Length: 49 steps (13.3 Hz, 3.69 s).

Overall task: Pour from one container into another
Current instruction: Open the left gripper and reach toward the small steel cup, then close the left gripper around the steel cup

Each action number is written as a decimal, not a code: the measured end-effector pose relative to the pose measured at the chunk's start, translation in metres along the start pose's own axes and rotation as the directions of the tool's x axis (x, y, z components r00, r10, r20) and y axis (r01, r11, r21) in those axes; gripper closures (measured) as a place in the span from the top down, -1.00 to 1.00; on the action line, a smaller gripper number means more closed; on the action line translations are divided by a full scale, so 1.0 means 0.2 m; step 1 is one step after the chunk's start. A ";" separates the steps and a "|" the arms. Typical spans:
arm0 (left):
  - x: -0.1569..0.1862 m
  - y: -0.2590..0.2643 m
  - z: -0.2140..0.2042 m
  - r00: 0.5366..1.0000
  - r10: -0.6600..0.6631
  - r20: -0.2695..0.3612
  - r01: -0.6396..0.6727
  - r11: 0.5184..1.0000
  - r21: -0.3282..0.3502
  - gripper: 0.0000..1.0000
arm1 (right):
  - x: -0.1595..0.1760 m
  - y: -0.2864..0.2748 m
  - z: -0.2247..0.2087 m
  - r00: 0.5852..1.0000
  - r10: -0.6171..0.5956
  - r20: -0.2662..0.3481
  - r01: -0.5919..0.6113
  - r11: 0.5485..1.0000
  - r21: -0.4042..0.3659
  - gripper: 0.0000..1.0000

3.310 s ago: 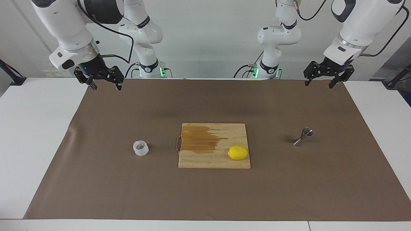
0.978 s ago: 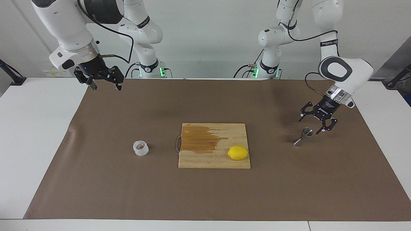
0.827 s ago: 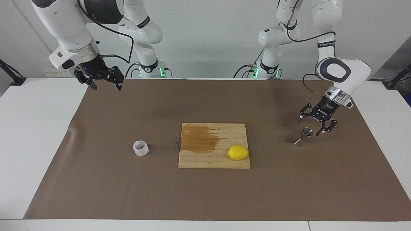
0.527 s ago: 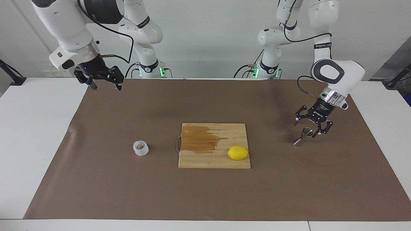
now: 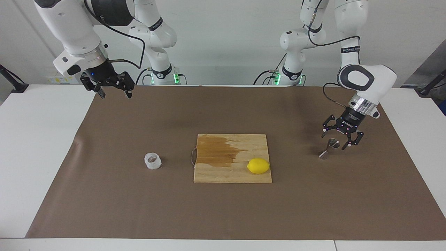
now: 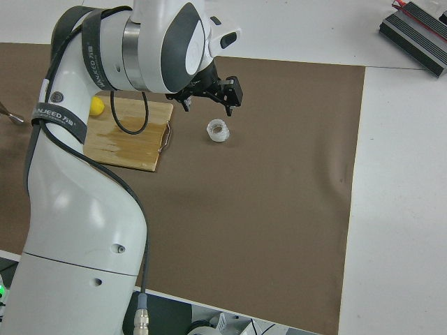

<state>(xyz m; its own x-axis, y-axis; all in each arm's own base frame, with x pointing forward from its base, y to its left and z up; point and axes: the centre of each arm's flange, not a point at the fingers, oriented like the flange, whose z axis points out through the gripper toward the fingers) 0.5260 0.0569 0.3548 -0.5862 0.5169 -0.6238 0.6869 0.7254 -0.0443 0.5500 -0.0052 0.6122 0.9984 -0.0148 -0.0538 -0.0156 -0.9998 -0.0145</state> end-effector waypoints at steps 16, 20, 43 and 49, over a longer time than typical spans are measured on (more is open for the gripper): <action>0.00 0.01 -0.01 1.000 -0.001 -0.002 0.001 1.000 -0.022 0.08 | 0.00 0.00 0.00 1.000 0.000 0.000 0.000 1.000 0.000 1.00; 0.00 0.01 0.00 1.000 0.000 -0.003 0.000 1.000 -0.025 0.00 | 0.00 0.00 0.00 1.000 0.000 0.000 0.000 1.000 0.000 1.00; -0.07 0.00 0.00 1.000 0.020 0.019 -0.020 1.000 0.020 0.00 | 0.00 0.00 0.00 1.000 0.000 0.000 0.000 1.000 0.000 1.00; -0.10 0.01 -0.02 0.999 0.025 0.032 -0.026 0.999 0.034 0.00 | 0.00 0.00 0.00 1.000 0.000 0.000 0.000 1.000 0.000 1.00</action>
<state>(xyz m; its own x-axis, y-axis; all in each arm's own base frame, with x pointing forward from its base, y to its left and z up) 0.5376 0.0506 0.3704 -0.5546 0.5201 -0.6496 0.7162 0.6958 -0.0544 0.5500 -0.0052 0.6122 0.9984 -0.0148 -0.0537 -0.0156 -0.9998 -0.0145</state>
